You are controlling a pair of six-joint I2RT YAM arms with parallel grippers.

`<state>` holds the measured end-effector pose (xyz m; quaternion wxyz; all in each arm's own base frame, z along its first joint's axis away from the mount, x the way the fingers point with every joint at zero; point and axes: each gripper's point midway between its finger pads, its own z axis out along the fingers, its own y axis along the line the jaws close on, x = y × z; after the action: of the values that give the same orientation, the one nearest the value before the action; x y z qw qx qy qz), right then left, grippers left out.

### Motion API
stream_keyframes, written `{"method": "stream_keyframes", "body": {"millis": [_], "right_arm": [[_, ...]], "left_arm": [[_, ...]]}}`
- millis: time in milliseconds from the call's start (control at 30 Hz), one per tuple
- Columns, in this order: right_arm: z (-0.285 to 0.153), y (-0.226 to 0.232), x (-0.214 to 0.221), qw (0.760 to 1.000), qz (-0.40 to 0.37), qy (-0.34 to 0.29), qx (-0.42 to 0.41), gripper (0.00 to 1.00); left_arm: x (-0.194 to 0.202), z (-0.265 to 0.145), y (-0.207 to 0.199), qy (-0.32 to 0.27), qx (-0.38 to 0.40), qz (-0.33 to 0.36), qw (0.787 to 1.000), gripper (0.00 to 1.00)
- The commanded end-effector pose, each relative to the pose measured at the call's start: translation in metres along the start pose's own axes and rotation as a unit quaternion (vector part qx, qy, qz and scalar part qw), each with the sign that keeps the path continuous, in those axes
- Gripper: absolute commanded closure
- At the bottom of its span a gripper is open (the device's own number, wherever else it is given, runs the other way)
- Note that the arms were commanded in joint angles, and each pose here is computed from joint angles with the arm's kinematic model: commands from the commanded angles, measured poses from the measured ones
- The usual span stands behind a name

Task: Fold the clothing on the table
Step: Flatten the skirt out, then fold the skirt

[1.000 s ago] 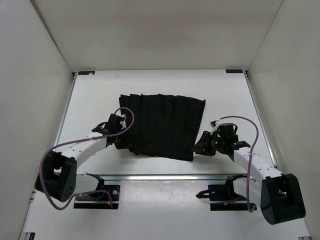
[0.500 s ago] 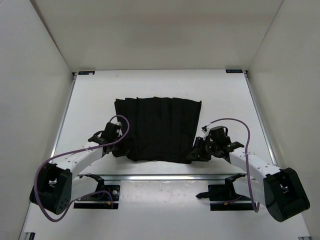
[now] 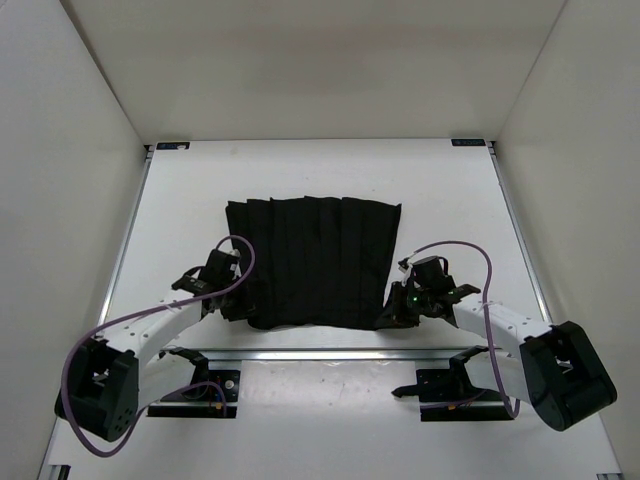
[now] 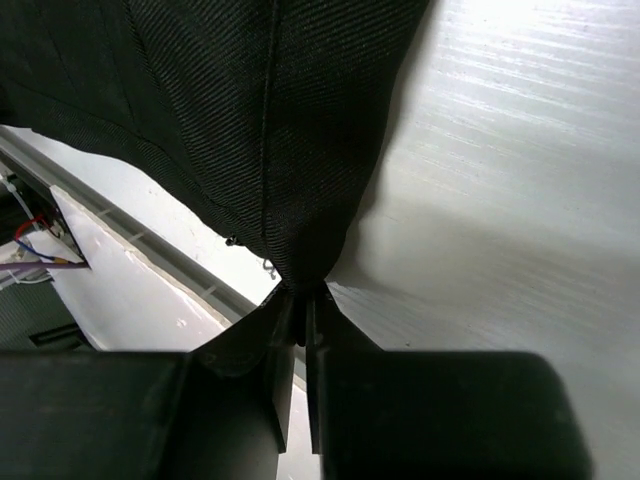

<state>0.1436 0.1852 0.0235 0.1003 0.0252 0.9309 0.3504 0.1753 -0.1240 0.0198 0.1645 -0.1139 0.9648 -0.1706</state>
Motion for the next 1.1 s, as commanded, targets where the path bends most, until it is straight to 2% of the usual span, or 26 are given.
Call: {"method": "stream_keyframes", "body": {"millis": [0,33,100,433,467,533,567,600,633,800,900,967,1067], "right_arm": [[0.0,0.005,-0.01,1.0,-0.008,-0.016,-0.006,0.96],[0.0,0.005,-0.013,1.0,-0.009,-0.018,-0.006,1.0],[0.001,0.006,-0.011,1.0,-0.012,-0.016,-0.007,1.0],[-0.003,0.003,-0.017,1.0,-0.012,-0.019,0.0,1.0],[-0.003,0.003,-0.018,1.0,-0.012,-0.022,0.001,1.0],[-0.006,0.004,-0.024,0.999,-0.012,-0.033,0.002,1.0],[-0.007,0.003,-0.025,0.999,-0.013,-0.037,0.002,1.0],[-0.007,0.004,-0.023,0.999,-0.013,-0.033,0.0,1.0],[-0.007,0.004,-0.024,0.999,-0.015,-0.035,0.001,1.0],[-0.012,0.004,-0.031,0.999,-0.015,-0.045,0.004,1.0],[-0.02,0.01,-0.045,0.997,-0.028,-0.075,0.005,1.0],[-0.026,0.013,-0.056,0.995,-0.033,-0.093,-0.001,1.0],[-0.025,0.006,-0.056,0.996,-0.021,-0.084,0.002,1.0]], "left_arm": [[0.006,-0.005,0.004,0.004,-0.003,-0.004,1.0,0.64],[0.007,-0.005,0.005,0.002,-0.003,-0.009,1.0,0.6],[0.011,-0.005,0.009,0.004,-0.007,-0.014,1.0,0.54],[0.023,-0.006,0.019,0.017,-0.014,-0.024,0.999,0.57],[0.023,-0.008,0.02,0.015,-0.014,-0.03,0.999,0.59],[0.02,-0.01,0.02,0.005,-0.011,-0.042,0.999,0.75],[0.021,-0.01,0.018,0.005,-0.005,-0.038,0.999,0.8],[0.018,-0.01,0.018,0.003,-0.004,-0.044,0.999,0.93],[0.02,-0.01,0.018,0.007,-0.005,-0.041,0.999,1.0],[0.02,-0.007,0.009,0.02,0.007,-0.031,0.999,1.0],[0.01,-0.008,0.006,0.007,0.01,-0.026,1.0,0.98],[0.005,-0.009,0.004,0.007,0.012,-0.026,1.0,0.81],[0.003,-0.01,0.001,0.009,0.01,-0.021,1.0,0.7]]}}
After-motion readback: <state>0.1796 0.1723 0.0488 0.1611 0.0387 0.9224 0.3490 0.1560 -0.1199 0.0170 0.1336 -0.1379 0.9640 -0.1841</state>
